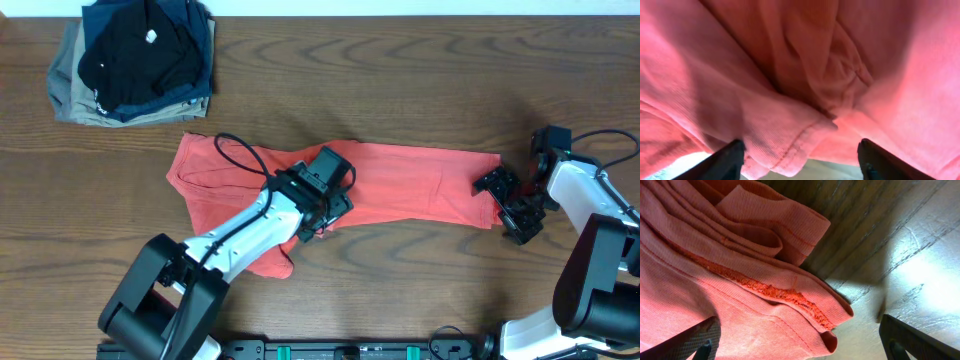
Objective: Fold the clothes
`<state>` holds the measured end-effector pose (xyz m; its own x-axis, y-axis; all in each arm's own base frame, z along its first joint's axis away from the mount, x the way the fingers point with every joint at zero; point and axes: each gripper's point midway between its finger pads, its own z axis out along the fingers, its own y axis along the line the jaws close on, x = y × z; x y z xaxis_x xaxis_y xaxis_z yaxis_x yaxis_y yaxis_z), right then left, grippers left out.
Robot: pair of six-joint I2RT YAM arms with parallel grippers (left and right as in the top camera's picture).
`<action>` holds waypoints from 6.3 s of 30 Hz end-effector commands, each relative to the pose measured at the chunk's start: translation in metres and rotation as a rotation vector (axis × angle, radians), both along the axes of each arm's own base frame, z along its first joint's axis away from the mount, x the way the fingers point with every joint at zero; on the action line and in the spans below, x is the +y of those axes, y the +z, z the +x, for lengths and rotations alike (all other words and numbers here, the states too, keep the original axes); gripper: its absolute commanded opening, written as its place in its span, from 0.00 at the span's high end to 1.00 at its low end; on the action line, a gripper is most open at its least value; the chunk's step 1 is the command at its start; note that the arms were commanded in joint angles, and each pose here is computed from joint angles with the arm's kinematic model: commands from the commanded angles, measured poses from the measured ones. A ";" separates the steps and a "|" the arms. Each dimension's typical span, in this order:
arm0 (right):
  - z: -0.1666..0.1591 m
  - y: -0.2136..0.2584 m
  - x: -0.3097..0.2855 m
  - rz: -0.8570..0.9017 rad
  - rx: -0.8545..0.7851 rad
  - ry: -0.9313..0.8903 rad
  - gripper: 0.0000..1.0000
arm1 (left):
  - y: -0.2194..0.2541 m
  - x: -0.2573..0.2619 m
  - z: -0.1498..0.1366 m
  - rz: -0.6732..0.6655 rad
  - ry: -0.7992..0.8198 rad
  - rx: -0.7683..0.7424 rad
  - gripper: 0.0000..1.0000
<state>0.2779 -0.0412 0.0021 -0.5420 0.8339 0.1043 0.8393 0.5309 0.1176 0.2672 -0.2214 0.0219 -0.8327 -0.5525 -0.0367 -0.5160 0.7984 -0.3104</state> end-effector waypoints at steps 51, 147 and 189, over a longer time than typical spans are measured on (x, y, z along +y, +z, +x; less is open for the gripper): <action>-0.001 -0.002 0.002 -0.001 0.010 0.002 0.01 | -0.006 -0.002 -0.008 0.033 0.016 0.027 0.72; 0.021 0.058 0.101 0.404 -0.338 0.483 0.02 | 0.355 0.174 -0.109 0.023 0.083 -0.735 0.94; -0.007 0.021 -0.001 0.007 -0.149 0.125 0.13 | 0.342 0.191 -0.115 0.106 0.120 -0.687 0.94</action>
<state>0.2713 -0.0366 0.0270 -0.6642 0.7459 0.0498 0.7325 0.6360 0.2430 0.1504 -0.0355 0.3584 -0.5679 -0.5845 -0.5796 -0.3022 0.8030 -0.5137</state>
